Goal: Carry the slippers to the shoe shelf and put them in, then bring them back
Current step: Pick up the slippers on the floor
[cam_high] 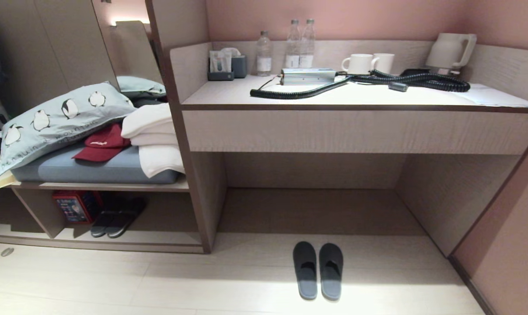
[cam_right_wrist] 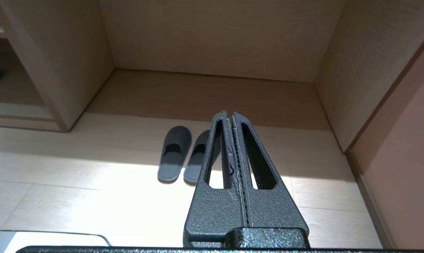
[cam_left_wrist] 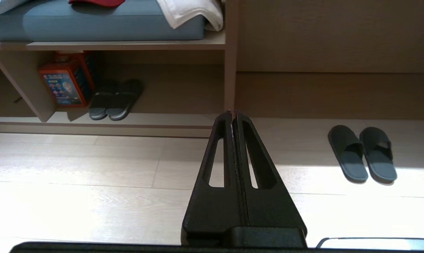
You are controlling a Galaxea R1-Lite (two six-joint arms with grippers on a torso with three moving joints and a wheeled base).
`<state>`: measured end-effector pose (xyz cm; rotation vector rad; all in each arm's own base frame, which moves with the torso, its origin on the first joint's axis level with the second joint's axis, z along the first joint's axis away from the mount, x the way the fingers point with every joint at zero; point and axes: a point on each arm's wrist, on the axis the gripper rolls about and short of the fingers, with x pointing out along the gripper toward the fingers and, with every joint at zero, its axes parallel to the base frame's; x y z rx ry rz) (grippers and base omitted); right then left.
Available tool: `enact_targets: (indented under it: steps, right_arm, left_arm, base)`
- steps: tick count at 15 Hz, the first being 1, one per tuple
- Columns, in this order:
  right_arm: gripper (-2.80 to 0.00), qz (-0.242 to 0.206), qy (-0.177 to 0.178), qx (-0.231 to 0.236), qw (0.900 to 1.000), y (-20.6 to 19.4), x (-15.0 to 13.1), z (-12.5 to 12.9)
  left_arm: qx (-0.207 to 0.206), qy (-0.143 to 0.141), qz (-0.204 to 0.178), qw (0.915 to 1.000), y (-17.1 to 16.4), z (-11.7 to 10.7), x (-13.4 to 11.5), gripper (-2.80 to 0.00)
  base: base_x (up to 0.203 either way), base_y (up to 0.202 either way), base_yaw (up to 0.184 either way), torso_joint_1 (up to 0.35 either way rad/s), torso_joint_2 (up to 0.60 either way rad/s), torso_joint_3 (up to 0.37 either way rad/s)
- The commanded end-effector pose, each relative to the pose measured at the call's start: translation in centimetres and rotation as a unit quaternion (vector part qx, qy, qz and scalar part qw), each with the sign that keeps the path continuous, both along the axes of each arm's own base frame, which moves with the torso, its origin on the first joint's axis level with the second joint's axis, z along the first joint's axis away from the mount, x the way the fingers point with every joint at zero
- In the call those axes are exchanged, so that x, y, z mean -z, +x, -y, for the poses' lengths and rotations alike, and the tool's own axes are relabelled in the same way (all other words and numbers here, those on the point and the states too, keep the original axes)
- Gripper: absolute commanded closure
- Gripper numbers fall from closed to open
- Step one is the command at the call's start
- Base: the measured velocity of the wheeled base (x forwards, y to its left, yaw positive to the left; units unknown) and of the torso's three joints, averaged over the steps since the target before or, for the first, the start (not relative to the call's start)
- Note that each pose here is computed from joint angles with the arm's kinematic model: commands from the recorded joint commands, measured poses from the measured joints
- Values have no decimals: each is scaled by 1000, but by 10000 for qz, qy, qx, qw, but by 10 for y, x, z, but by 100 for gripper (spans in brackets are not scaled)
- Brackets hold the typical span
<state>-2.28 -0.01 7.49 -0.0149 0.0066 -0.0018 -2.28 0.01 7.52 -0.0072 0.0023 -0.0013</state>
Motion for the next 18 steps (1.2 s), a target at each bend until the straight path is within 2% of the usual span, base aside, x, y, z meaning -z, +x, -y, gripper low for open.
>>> enact_targets:
  steps: [1, 5, 18]
  right_arm:
    - [0, -13, -2, -2, 10000, 0, 0, 0]
    - [0, -13, -2, -2, 10000, 0, 0, 0]
    - [0, 2, -10, -17, 10000, 0, 0, 0]
  left_arm:
    - [1, 6, -11, 10000, 0, 0, 0, 0]
    - [1, -2, -11, 10000, 0, 0, 0, 0]
    - [1, -17, -11, 10000, 0, 0, 0, 0]
  base:
    - [0, -118, 1, 2, 4, -2]
    - [0, 0, 0, 2, 1, -33]
    - [0, 0, 0, 3, 2, -193]
